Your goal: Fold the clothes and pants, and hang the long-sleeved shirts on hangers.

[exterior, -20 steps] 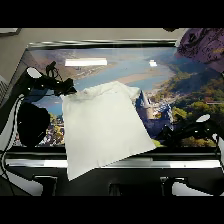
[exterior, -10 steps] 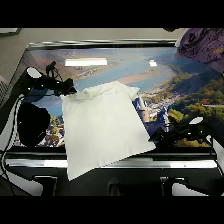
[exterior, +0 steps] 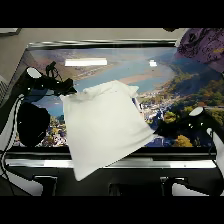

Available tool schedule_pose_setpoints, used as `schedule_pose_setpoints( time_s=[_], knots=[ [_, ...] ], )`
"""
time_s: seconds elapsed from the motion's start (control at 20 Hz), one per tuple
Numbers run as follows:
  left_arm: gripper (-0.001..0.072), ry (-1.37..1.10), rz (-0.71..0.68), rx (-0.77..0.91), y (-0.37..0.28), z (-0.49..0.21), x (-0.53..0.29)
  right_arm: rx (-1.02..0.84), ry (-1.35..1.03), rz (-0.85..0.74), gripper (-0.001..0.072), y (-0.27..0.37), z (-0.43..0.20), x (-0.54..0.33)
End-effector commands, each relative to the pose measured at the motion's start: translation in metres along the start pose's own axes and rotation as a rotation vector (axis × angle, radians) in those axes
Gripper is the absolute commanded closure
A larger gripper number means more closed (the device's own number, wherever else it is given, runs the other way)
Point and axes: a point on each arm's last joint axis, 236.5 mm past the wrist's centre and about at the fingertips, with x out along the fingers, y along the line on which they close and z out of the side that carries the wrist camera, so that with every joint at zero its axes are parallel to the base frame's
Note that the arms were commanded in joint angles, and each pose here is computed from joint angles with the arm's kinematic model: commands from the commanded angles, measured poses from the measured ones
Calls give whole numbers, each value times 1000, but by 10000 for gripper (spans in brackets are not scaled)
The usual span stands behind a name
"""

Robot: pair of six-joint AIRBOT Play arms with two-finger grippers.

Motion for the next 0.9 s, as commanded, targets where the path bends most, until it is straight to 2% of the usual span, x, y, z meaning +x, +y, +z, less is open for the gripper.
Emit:
schedule_pose_setpoints(
  time_s=[0.0, 0.1, 0.25, 0.35, 0.5, 0.6, 0.7, 0.85],
  knots=[
    [690, 2, 23, 9, 6, 0, -1, 49, -337, -103, 690, 16, 108, -79],
    [690, 3, 23, 10, 6, -1, 0, 83, -516, -47, 690, 48, 171, -127],
    [690, 5, 23, 9, 6, -1, 0, 137, -669, 37, 690, 77, 234, -168],
    [690, 10, 23, 9, 6, -2, 0, 184, -691, 89, 690, 86, 254, -170],
    [690, 9, 24, 9, 6, -2, 0, 216, -612, 137, 680, 94, 252, -143],
    [690, 11, 23, 9, 6, -3, 0, 198, -554, 118, 440, 92, 239, -139],
    [690, 24, 24, 9, 6, -6, 0, 101, -493, 75, 282, 82, 215, -152],
    [690, 45, 24, 9, 6, -11, 0, -53, -351, -61, 258, 41, 161, -179]
  ],
)
